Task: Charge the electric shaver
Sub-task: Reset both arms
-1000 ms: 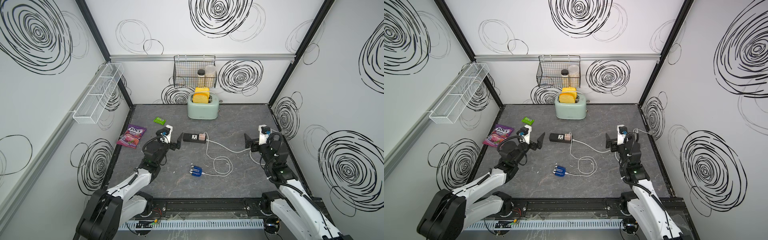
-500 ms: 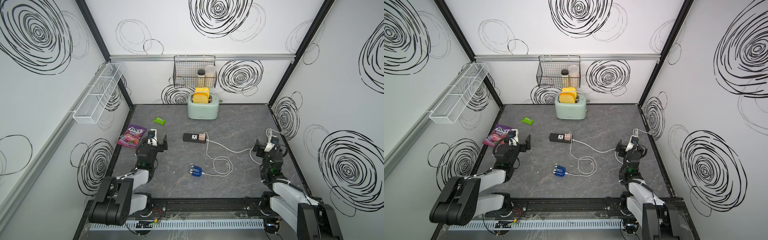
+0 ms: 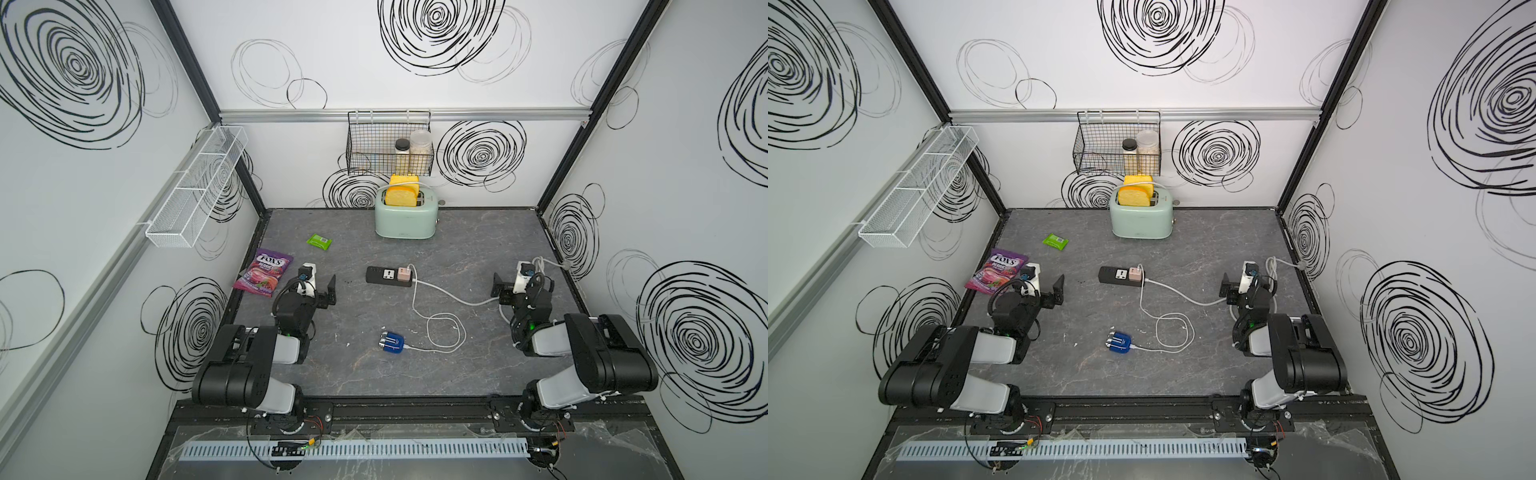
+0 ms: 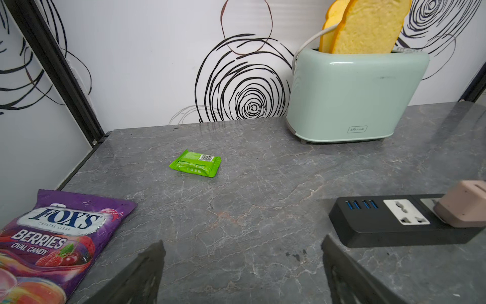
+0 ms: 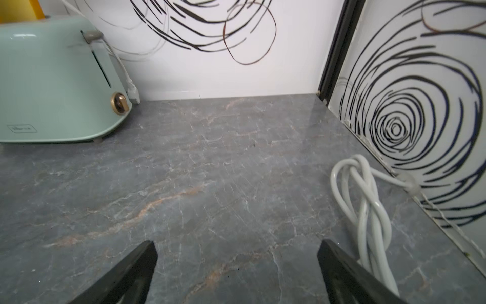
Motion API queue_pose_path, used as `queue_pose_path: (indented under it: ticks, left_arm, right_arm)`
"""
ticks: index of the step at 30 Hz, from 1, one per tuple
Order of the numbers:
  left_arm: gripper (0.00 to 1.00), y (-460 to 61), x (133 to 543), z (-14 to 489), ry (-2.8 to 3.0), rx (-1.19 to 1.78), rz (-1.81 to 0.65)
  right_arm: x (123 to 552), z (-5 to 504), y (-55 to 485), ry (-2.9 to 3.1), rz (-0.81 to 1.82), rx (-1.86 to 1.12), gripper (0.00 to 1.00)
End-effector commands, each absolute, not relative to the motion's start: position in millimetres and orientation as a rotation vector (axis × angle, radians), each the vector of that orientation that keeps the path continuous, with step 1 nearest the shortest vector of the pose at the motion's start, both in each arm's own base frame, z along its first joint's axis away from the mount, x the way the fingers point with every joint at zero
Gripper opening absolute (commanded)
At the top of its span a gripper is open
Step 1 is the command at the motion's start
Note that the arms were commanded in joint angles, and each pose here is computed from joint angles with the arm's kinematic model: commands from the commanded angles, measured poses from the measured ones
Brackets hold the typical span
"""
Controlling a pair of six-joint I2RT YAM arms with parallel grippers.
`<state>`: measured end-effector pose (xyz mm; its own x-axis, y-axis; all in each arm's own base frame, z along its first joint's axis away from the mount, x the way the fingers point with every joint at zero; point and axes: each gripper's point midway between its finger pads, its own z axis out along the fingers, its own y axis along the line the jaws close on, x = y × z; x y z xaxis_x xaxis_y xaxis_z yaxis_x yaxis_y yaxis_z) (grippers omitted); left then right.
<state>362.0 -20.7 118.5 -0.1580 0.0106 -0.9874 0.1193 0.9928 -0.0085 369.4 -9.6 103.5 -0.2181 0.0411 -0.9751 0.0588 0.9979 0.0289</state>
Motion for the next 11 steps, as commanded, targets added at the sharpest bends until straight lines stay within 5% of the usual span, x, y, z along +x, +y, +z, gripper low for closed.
queue_pose_path:
  ticks: [1,11]
  left_arm:
    - [0.97,-22.8,367.2,146.6,1.623,0.102,-0.1]
    - [0.97,-22.7,367.3,146.8,1.622,0.102,-0.099]
  right_arm:
    - [377.2,115.7,-3.8,1.779,0.018,0.057,0.98]
    - [377.4,116.8,0.8,1.77,0.032,0.021,0.98]
